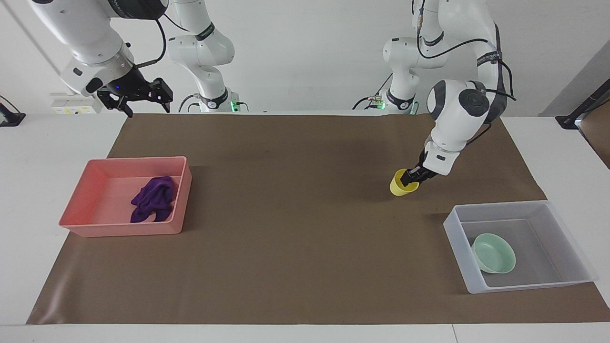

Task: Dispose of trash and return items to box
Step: 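Grasp the yellow cup with the left gripper and carry it to the box, then lower the yellow cup into the green bowl and open the left gripper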

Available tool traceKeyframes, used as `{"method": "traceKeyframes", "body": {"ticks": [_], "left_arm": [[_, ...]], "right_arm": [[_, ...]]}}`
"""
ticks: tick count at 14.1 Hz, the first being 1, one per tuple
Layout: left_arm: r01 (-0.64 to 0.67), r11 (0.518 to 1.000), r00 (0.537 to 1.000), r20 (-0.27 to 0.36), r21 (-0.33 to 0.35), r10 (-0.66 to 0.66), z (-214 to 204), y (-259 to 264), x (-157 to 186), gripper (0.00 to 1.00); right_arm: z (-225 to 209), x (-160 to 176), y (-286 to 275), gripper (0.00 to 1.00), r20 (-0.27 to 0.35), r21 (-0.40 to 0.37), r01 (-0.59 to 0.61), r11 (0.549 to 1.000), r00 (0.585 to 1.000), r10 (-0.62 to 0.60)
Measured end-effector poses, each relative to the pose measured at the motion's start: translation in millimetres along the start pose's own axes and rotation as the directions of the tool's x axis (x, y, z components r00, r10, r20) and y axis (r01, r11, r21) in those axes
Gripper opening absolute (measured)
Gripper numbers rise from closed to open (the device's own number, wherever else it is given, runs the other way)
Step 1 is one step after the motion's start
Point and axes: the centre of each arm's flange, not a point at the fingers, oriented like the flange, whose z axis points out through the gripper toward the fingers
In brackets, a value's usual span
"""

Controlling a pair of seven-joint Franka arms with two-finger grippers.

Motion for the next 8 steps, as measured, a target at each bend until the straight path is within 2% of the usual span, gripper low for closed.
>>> {"method": "traceKeyframes", "body": {"ticks": [2,5,8], "left_arm": [[0.044,0.999,0.998,-0.039,-0.020,-0.045,-43.8,-16.4,25.9,0.00],[0.127,0.989,0.980,-0.148,-0.070,-0.136,-111.2,-60.2,78.1,0.00],[0.178,0.980,0.960,-0.203,-0.085,-0.192,-124.0,-109.7,126.1,0.00]], "right_arm": [[0.0,0.0,0.0,1.00,0.000,0.000,0.000,1.000,1.000,0.000],[0.0,0.0,0.0,1.00,0.000,0.000,0.000,1.000,1.000,0.000],[0.0,-0.2,0.8,1.00,0.000,0.000,-0.002,1.000,1.000,0.002]]}}
